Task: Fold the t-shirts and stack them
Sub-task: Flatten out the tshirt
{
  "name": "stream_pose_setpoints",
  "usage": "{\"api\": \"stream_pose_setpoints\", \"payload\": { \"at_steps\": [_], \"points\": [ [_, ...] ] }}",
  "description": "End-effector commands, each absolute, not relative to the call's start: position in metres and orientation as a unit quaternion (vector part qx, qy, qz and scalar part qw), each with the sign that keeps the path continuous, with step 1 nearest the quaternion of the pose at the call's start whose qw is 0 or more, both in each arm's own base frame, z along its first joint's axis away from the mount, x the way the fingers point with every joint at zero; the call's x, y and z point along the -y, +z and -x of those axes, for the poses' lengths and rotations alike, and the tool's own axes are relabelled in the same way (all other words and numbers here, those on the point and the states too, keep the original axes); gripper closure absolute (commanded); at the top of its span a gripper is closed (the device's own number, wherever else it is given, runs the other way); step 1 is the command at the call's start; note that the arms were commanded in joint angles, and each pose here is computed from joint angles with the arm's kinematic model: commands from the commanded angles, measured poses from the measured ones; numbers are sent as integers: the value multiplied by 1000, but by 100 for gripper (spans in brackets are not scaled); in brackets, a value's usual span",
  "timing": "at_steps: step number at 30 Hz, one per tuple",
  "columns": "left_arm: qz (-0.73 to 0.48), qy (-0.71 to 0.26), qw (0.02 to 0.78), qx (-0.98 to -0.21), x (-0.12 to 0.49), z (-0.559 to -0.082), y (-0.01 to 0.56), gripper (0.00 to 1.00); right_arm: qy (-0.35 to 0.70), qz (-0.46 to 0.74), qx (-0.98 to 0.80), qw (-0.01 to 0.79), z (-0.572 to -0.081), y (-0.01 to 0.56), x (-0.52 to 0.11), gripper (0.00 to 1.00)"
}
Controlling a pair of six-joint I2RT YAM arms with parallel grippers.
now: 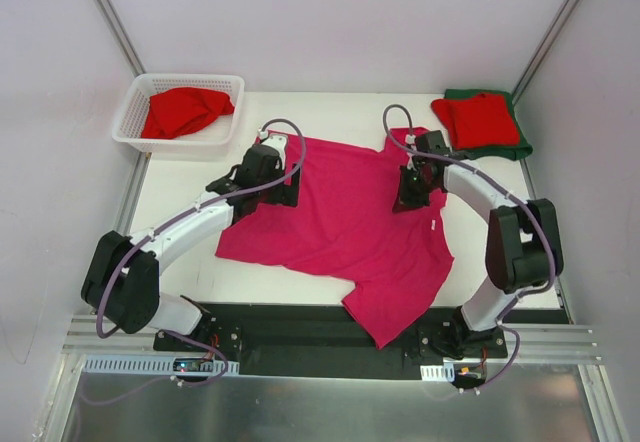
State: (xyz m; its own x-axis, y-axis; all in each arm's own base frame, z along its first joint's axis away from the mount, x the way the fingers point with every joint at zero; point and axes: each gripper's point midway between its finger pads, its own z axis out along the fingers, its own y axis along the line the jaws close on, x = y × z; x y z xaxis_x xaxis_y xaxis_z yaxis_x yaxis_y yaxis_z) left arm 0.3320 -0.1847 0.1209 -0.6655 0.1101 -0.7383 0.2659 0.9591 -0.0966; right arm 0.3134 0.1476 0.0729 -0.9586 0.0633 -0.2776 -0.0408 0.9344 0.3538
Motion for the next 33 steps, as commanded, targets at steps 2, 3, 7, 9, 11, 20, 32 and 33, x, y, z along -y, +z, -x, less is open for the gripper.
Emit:
{"api": "stream_pose_setpoints", "payload": {
  "at_steps": [2,3,7,9,11,20,32,33],
  "points": [
    [-100,-82,423,-897,176,-331,134,10,120,26,-983,138,-331,48,-148,99],
    [-99,-78,426,-896,174,-332,135,10,93,44,-984,147,-337,44,-142,99],
    [-96,-73,424,-898,171,-332,131,10,47,88,-986,137,-351,25,-142,99],
    [-98,-72,421,-899,172,-331,129,10,41,94,-985,140,-361,26,-145,99],
    [-96,-67,421,-899,169,-332,128,10,25,96,-986,136,-367,19,-144,99],
    [-98,-50,421,-900,165,-333,125,10,-25,106,-984,138,-403,19,-141,99],
    [-95,-48,421,-901,163,-333,124,10,-90,115,-974,174,-448,47,-128,99],
    [-95,-48,422,-900,163,-332,125,10,-76,116,-975,171,-444,48,-133,99]
  ]
}}
